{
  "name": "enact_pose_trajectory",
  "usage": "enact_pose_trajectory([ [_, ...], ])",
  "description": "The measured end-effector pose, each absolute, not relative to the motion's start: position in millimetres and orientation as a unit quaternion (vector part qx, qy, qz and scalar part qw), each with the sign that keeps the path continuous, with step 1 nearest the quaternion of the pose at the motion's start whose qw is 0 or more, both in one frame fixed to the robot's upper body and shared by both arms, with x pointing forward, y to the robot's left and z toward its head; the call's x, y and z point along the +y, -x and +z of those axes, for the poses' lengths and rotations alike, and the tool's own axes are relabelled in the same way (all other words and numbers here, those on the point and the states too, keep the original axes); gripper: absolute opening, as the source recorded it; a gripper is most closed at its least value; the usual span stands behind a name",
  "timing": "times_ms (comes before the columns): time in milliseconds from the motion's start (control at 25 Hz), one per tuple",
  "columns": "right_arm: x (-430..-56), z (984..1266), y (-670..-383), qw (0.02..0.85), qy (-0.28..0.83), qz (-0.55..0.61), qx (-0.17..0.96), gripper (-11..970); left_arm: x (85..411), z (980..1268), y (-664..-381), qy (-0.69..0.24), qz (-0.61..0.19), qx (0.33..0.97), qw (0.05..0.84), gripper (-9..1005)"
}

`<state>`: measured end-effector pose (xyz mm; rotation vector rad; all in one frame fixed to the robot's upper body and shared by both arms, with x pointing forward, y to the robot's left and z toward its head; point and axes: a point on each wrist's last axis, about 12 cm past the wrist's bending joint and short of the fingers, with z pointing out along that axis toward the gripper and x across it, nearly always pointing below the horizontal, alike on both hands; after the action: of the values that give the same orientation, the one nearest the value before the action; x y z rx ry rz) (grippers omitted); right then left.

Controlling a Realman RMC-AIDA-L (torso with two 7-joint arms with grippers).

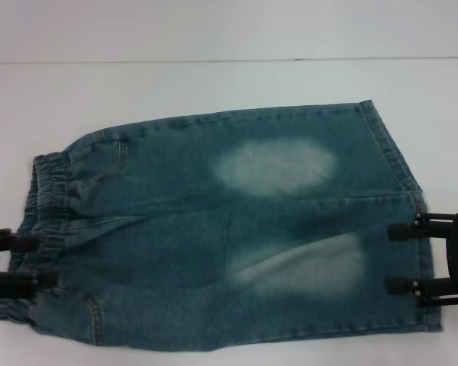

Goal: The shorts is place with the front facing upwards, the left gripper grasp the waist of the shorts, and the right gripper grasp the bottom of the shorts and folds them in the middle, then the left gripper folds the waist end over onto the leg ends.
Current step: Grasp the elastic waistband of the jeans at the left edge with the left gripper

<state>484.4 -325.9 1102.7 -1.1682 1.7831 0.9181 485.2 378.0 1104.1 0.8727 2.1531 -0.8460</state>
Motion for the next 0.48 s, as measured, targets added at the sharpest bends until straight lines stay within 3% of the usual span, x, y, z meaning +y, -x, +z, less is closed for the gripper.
enact_pose_trajectory([
  [480,-328,1103,-485,0.399,0.457,0.358,0.710,821,395,1121,-488,-0.315,-0.244,0.896,0.198,842],
])
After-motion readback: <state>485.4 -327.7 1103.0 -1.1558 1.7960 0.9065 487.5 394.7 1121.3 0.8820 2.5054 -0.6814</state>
